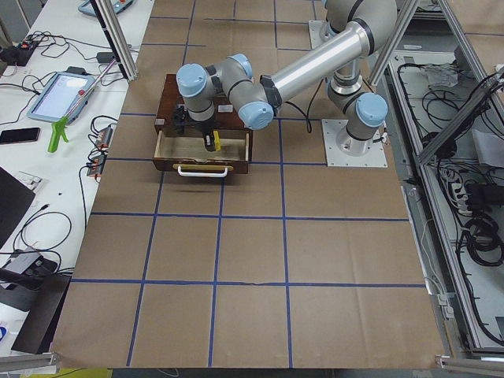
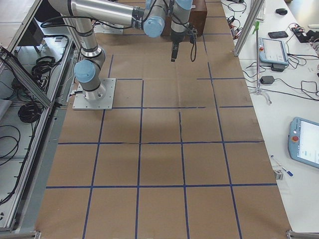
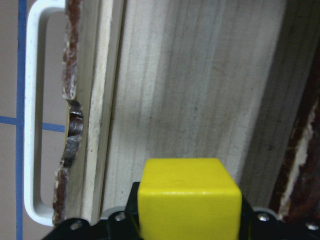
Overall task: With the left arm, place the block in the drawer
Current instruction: 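Lower the cube into the drawer and open the left gripper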
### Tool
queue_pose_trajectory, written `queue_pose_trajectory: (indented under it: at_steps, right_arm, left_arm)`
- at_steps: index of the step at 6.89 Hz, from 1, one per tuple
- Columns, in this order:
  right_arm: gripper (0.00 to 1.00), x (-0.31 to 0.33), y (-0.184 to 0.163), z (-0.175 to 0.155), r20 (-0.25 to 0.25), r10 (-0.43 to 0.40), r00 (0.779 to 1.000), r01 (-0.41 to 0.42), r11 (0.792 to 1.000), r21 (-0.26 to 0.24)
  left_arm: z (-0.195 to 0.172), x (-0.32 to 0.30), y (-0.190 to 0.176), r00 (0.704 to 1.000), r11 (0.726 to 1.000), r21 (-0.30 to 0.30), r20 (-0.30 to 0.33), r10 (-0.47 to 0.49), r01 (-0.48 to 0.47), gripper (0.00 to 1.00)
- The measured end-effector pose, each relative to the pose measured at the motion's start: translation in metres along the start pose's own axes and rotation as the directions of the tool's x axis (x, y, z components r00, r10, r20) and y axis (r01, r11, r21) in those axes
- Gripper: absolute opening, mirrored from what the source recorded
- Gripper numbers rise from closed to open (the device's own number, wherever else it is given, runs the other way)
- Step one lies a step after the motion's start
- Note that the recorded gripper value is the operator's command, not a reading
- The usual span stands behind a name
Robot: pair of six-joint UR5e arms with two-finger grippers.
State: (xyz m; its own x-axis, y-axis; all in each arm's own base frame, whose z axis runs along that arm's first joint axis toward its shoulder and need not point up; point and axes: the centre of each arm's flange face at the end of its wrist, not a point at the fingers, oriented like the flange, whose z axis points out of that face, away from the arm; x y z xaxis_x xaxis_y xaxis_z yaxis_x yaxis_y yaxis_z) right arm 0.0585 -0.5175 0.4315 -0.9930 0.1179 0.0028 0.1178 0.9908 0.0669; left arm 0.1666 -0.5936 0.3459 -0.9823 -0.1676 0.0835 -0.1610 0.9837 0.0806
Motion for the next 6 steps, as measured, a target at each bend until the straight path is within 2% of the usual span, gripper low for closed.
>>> queue_pose_trajectory:
  at_steps: [1,2,3,6]
  right_arm:
    - [1.0,0.0,0.0,0.0,0.0,0.001,1.0,-0.001,1.0,0.001]
    - [1.0,0.0,0.0,-0.001,0.0,0.001,1.0,-0.001,1.0,0.001]
    - [1.0,0.0,0.0,-0.001,0.0,0.0,1.0,0.0,1.0,0.002]
    - [1.0,0.0,0.0,-0.001,0.0,0.0,1.0,0.0,1.0,0.002]
  left_arm:
    - [0.004,-0.001,-0.001,1.0,1.0,-0.008,0.002,-0.001,0.001,0.65]
    - [0.006,-0.003,-0.002,1.0,1.0,-0.014,0.008,-0.002,0.002,0.85]
    - [0.007,-0.003,-0.003,1.0,1.0,-0.014,0.013,-0.005,0.005,0.96]
    - [-0.013,-0.002,-0.001,1.0,1.0,0.017,0.03,-0.009,0.008,0.98]
